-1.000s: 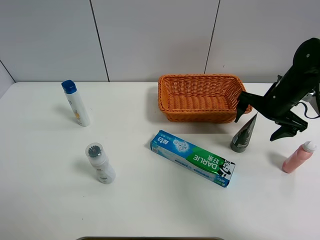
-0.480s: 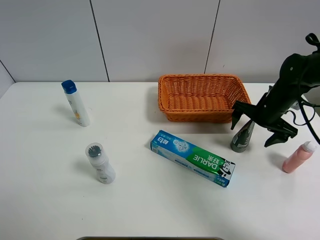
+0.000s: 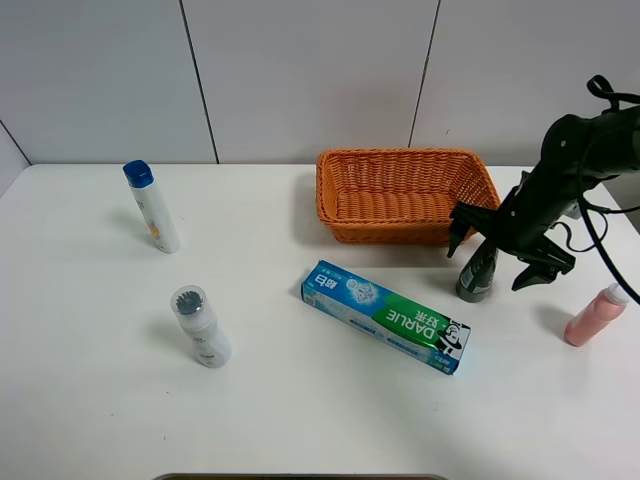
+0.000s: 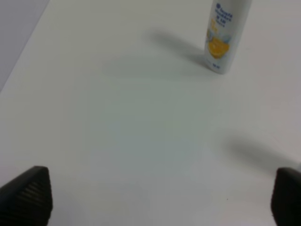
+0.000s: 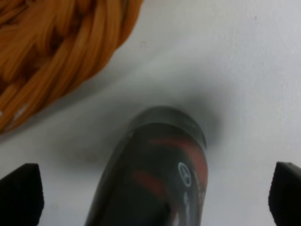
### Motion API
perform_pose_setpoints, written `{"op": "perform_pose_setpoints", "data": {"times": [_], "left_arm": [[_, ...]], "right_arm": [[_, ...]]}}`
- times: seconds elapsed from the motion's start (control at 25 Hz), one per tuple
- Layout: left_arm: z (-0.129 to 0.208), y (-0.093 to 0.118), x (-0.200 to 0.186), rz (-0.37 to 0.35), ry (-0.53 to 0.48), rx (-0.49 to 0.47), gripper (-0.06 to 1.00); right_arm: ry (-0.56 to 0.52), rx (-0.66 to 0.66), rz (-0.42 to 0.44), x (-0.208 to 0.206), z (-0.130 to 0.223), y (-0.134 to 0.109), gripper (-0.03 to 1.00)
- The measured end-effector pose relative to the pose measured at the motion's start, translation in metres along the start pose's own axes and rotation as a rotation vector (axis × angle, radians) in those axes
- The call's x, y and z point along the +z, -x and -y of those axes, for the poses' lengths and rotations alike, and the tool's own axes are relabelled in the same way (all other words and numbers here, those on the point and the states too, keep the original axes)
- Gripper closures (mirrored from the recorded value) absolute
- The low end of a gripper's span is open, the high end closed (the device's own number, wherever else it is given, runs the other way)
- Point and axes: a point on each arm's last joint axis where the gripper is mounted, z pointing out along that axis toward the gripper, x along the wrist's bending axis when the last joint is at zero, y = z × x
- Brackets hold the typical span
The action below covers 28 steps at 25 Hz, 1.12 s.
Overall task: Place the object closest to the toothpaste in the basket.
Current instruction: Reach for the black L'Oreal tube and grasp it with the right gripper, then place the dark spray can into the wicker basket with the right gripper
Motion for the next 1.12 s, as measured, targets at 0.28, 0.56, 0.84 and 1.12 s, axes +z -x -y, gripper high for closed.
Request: {"op": "perform_pose_setpoints", "data": {"times": [0.28, 0.56, 0.84, 1.12], "left_arm": [[0.0, 0.0, 0.0, 0.0, 0.0, 0.0, 0.01], [0.0, 0.0, 0.0, 0.0, 0.0, 0.0, 0.01], [0.0, 0.0, 0.0, 0.0, 0.0, 0.0, 0.01], [0.0, 0.0, 0.0, 0.0, 0.0, 0.0, 0.01]], "right_arm": [[-0.006, 0.004, -0.002, 0.0, 0.0007, -0.0005, 0.1], [-0.012, 0.01, -0.002, -0.0006, 0.0006, -0.001, 0.61], [-0.013, 0.006, -0.001, -0.0006, 0.0007, -0.001, 0.61], [-0.013, 0.005, -0.001, -0.0006, 0.0007, -0.0009, 0.61]]}}
